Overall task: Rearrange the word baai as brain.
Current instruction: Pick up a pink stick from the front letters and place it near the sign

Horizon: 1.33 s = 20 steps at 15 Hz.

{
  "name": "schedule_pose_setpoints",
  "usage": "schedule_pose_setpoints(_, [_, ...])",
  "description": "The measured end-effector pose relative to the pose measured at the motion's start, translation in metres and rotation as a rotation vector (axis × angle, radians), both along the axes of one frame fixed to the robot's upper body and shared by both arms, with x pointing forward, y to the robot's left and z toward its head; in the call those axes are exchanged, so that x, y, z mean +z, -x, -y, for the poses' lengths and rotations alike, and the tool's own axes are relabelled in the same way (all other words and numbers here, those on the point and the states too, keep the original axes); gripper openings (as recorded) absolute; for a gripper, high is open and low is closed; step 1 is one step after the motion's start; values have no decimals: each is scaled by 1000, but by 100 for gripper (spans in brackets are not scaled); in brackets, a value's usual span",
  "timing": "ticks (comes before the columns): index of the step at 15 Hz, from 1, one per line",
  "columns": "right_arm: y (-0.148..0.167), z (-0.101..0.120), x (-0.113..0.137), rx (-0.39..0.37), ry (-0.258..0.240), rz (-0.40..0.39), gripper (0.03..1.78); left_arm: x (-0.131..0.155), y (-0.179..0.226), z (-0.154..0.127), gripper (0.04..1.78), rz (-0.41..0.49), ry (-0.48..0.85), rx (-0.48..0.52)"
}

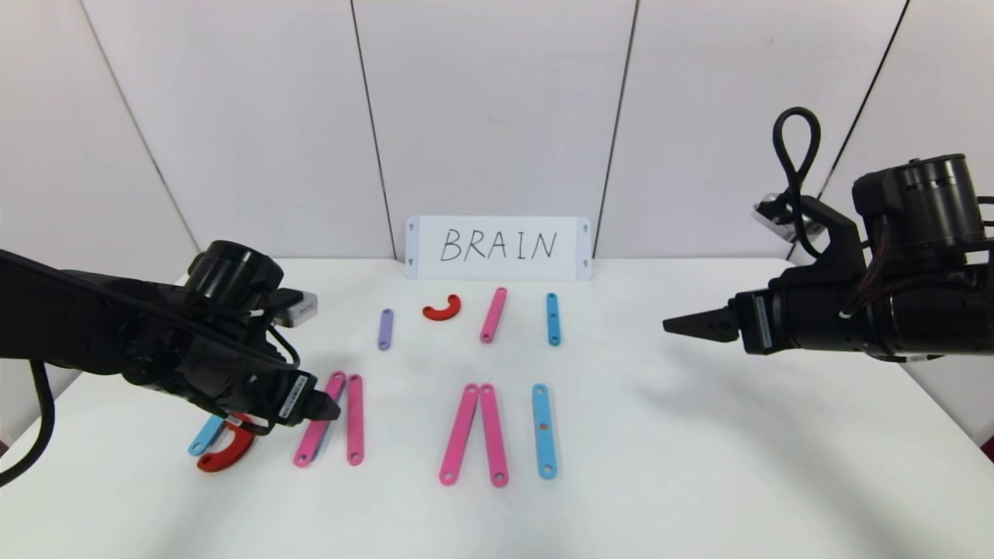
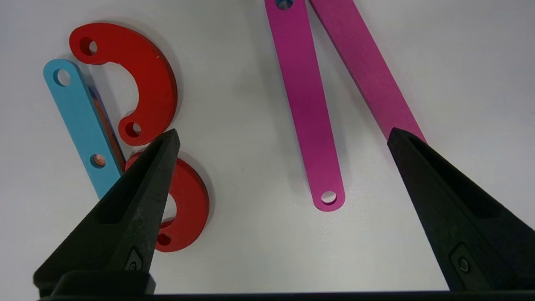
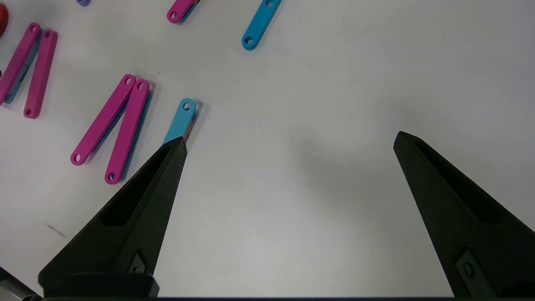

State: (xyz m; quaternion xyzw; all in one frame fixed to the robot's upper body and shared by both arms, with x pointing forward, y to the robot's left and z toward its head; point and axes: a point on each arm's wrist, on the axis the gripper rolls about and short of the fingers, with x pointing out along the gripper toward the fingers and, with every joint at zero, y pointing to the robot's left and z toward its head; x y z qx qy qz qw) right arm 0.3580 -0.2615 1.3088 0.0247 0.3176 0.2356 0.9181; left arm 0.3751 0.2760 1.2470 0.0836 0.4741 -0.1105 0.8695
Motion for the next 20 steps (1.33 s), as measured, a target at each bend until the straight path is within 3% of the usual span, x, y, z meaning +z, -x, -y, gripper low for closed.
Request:
schedule_pose_setpoints(7, [-1, -1, -3, 1, 3, -11, 173, -16, -10, 2, 174, -31, -10, 41])
schedule_pose_setpoints(10, [-1, 0, -4, 1, 4, -13, 173, -21, -13, 3, 161, -45, -11, 42])
schedule_pose_setpoints(13, [-1, 0, -4, 1, 4, -14, 173, -26, -14, 3, 126, -59, -12, 40])
schedule_pose_setpoints(17, [-1, 0, -4, 2, 4, -15, 173, -28, -16, 4, 53, -67, -12, 39])
schedule_pose_setpoints(19, [-1, -1, -5, 1, 5, -17, 173, -28, -16, 4, 32, -66, -12, 39])
schedule_pose_setpoints(20, [-2, -1, -5, 2, 6, -19, 173, -28, -16, 4, 30, -66, -12, 39])
